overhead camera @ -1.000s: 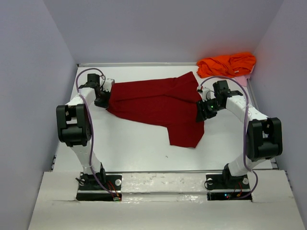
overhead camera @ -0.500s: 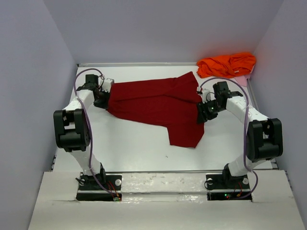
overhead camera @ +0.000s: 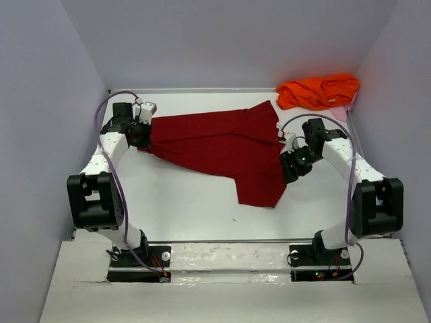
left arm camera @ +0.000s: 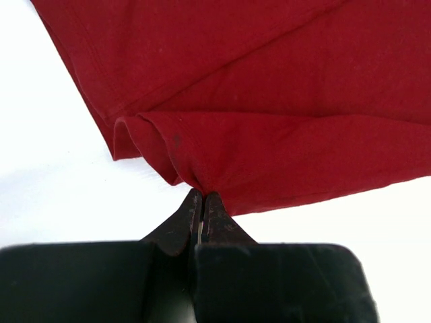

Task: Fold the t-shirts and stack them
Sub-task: Pick up the 1/3-folded T-shirt at the center of the board.

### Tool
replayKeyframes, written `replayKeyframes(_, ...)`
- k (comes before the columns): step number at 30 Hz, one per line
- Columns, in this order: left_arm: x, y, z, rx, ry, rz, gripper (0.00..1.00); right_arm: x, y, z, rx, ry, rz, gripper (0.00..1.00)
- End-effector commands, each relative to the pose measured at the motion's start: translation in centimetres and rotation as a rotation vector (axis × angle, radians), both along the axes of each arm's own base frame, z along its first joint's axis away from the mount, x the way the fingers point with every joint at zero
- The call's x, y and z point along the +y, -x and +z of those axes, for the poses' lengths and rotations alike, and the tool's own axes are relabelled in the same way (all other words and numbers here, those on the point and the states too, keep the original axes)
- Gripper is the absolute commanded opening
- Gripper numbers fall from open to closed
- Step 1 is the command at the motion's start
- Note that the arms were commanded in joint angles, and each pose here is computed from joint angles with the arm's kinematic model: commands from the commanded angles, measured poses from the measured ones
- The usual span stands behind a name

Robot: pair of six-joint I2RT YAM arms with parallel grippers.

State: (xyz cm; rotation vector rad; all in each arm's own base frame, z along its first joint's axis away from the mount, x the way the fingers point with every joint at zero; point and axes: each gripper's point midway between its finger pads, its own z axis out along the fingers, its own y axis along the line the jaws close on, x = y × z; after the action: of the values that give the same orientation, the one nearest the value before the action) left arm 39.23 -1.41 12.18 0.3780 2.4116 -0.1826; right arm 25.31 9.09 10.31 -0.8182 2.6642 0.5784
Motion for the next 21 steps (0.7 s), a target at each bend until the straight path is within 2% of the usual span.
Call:
replayKeyframes(1, -0.2, 0.1, 1.3, -0.043, 0.012, 0.004, 0.00, 0.6, 1.1, -0.3, 0.104, -0.047, 0.053, 0.56)
replayKeyframes(4, 0.0, -0.2, 1.2, -0.043, 0.005, 0.012, 0.00, 1.2, 1.8, -1.6, 0.212, -0.080, 0.074, 0.56)
replayKeyframes(8, 0.1, -0.4, 1.1, -0.035, -0.001, 0.019, 0.00, 1.1, 2.1, -2.9, 0.266, -0.073, 0.080, 0.56)
replayKeyframes(15, 0.3, -0.7, 1.3, -0.039, -0.007, 0.026, 0.00, 2.4, 2.7, -2.6, 0.272, -0.108, 0.130, 0.57)
replayKeyframes(21, 0.4, -0.7, 1.1, -0.030, -0.013, 0.031, 0.00, 3.9, 3.7, -3.6, 0.293, -0.054, 0.192, 0.57)
